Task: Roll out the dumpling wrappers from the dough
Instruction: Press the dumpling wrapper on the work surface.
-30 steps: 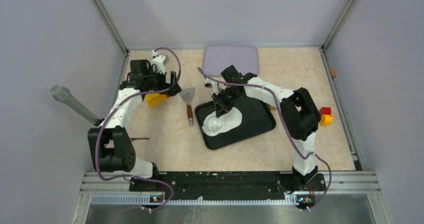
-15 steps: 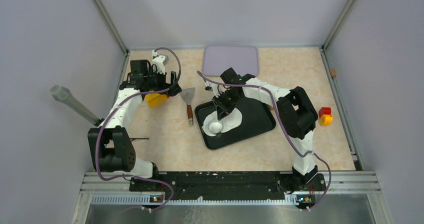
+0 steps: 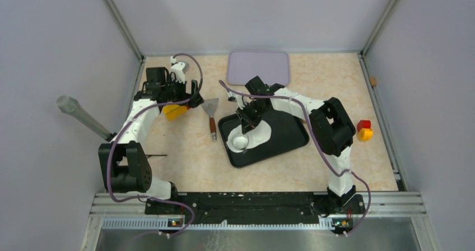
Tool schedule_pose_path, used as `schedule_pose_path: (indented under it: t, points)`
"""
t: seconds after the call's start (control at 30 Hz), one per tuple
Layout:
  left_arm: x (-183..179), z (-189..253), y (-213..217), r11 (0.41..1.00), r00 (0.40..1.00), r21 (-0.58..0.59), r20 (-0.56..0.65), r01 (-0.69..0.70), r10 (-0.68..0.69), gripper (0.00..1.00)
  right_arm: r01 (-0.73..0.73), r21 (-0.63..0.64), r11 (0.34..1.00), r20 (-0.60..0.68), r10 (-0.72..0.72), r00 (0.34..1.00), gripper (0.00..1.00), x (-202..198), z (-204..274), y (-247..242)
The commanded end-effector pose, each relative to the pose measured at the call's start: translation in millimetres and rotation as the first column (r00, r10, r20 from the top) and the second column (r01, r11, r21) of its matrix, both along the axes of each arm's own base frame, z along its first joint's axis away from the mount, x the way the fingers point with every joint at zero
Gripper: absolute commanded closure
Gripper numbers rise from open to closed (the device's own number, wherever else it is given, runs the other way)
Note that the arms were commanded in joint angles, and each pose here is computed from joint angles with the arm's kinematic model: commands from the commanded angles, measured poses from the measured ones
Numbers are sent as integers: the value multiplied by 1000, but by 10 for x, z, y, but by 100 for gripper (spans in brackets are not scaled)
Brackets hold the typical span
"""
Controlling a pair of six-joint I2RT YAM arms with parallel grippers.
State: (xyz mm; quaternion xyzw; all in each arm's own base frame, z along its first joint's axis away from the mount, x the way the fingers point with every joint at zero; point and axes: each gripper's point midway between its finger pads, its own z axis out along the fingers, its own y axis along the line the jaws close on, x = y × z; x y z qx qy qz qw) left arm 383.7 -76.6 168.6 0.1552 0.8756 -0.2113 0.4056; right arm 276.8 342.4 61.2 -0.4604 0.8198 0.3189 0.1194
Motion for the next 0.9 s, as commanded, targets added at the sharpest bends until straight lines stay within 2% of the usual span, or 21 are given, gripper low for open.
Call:
schedule_pose_path:
  t: [0.0,0.43,0.67,0.77,0.87]
  points:
    - [34,46,-23,1000,1000,-15,30,10,-10,1,-14,63,998,72,9,997,100,93,236,173]
    - [31,47,-32,1000,1000,-20,28,15,-15,1,-13,45,999,98,9,995,99,155,208,164]
    - [26,46,-45,999,999,-25,26,20,-19,1,-23,76,997,140,12,990,70,179,400,182]
    - [25,77,-49,999,999,-27,33,23,-22,1,-14,74,997,184,0,983,63,226,530,156]
    - [-3,202,-106,998,997,-35,57,53,-51,1,7,94,996,247,-30,969,62,318,801,51]
